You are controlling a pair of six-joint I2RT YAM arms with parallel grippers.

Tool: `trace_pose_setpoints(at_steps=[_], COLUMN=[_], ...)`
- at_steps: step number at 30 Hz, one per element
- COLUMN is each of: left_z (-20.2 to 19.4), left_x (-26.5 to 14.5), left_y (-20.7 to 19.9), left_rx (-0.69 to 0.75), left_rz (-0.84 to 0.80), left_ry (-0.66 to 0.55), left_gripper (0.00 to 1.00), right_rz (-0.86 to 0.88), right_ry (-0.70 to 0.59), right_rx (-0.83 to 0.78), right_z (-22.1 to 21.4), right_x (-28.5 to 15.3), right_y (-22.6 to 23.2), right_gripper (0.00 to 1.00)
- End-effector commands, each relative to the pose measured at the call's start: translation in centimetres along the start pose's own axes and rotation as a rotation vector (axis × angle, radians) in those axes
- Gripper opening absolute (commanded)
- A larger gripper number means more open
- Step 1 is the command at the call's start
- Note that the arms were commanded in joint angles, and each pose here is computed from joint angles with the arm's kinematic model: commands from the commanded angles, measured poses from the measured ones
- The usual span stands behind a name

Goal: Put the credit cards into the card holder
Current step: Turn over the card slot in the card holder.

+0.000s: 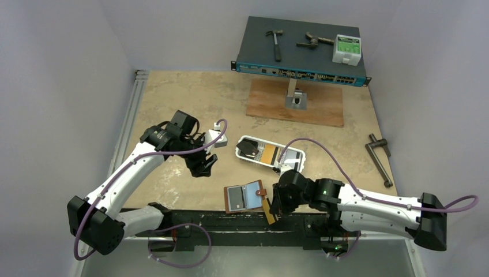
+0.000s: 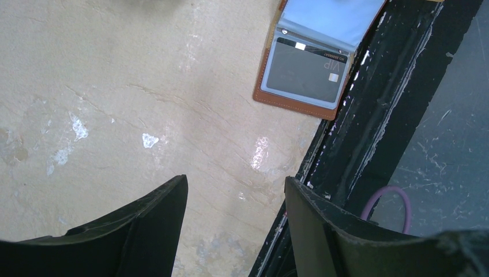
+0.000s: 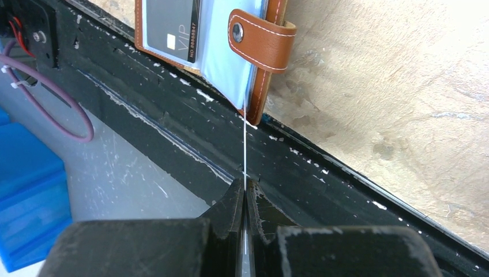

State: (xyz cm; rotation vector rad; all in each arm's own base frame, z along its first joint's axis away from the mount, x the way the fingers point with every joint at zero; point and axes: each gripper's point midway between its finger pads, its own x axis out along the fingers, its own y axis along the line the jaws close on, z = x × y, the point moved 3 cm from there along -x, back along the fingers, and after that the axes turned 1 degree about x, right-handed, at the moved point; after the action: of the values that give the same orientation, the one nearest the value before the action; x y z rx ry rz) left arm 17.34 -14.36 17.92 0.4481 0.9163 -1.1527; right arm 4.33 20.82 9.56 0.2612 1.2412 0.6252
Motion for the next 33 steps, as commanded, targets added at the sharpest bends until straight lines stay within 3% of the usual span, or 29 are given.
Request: trace_pose_setpoints(at_steps=[1,21,33], left_z=[0.8,0.9,0.3], left_x=[-0.3,-0.5,0.2], left_y=[-0.2,-0.3,-0.2], left_rx=[0.046,0.054,0.053], left_rz=[-0.007,-0.006,-0.016], left_ry=[-0.041,-0.051,-0.031], left_gripper=[0.62,0.62,0.62], right_rz=[0.025,0.016,0.178], right_ry=[-0.019,-0.012,-0.049], right_rx=[-0.009,-0.003,-0.049], right_z=[0.7,0.5,2.7], right_x=[0.2,0.7,2.8], right_y=[0.8,0.3,4.4], right_gripper=[0.00,0.00,0.00])
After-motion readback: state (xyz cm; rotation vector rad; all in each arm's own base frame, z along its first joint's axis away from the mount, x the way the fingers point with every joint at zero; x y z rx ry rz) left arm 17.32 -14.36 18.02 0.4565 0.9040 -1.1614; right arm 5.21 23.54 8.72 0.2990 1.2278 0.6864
